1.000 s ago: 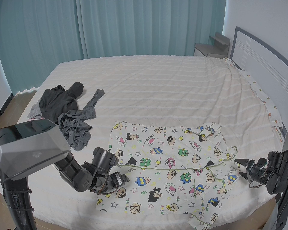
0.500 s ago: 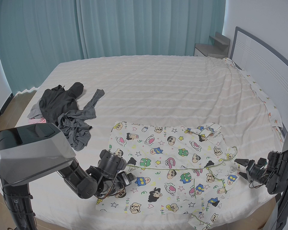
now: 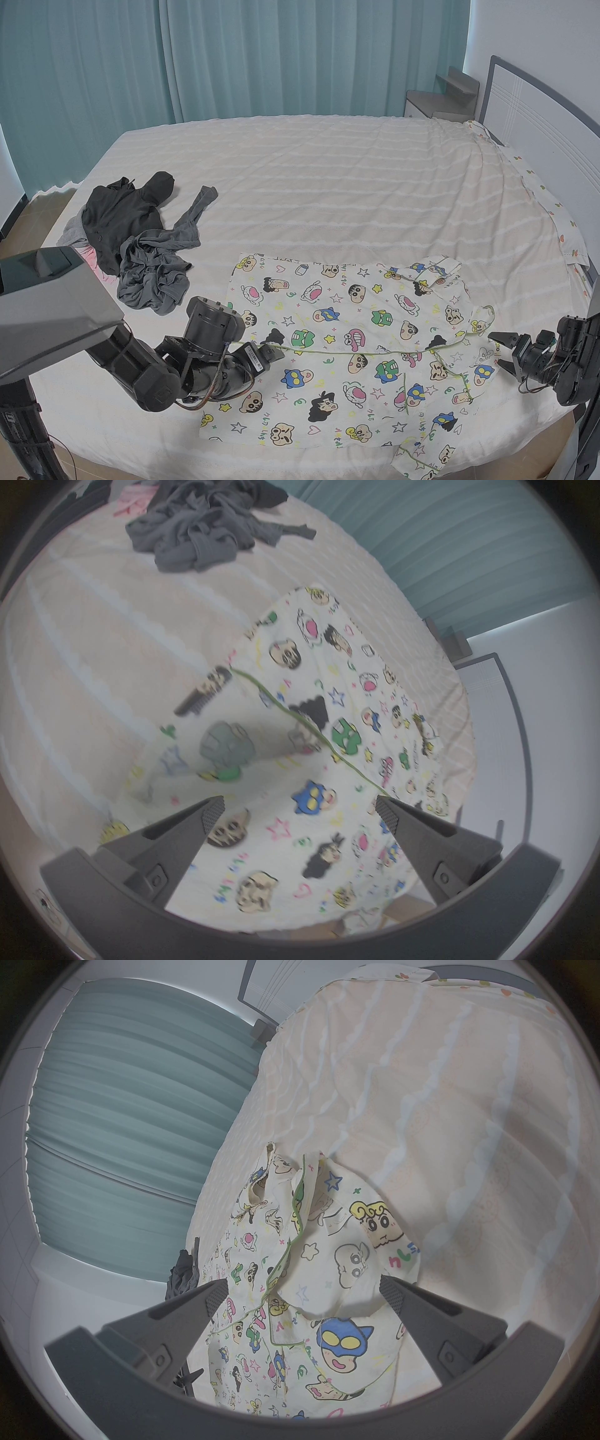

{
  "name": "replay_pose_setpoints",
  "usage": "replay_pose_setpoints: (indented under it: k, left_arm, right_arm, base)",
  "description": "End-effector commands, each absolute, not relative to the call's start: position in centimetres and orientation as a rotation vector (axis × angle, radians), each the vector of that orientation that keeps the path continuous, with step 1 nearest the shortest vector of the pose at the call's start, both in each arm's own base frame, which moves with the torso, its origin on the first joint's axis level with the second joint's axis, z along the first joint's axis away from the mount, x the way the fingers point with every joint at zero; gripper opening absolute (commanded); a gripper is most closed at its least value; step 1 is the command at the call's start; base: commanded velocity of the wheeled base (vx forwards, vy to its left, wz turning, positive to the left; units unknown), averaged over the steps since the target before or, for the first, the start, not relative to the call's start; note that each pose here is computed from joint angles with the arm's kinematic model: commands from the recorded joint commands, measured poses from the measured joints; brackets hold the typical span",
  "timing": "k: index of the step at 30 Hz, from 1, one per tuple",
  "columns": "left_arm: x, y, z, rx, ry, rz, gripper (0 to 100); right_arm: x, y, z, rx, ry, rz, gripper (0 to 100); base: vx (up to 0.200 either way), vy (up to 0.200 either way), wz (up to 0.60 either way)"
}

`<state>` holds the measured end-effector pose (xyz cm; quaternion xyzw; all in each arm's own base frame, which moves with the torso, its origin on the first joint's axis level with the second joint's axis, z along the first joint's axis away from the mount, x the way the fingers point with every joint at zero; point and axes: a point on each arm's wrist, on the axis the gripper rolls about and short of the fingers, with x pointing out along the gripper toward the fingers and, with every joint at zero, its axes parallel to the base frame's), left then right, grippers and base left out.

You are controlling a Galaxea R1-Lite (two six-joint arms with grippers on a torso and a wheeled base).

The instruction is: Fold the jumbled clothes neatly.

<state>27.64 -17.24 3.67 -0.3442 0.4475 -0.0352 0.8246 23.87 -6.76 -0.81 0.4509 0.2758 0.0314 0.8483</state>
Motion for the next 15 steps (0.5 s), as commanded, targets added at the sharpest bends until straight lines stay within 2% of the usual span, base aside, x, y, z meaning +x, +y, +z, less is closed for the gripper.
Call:
replay_pose_setpoints:
  k: [1,7,15]
  left_arm:
    - [28.7,-15.0,2.8,-0.659,0.911,0.018,100]
    - [29.4,-13.7,1.5,-0.644,0.948,0.081,100]
    - [30.5,-14.1,0.9,-0.612,1.043,0.141,100]
  right_arm:
    - [23.9,-6.7,-0.7,0.946,0.572,0.072,100]
    - [23.9,-6.7,-0.7,0.944,0.572,0.073,100]
    - [23.9,-6.7,-0.8,0.944,0.573,0.071,100]
  base:
    - [0.0,0.0,0.0]
    - [0.0,0.0,0.0]
    - [0.0,0.0,0.0]
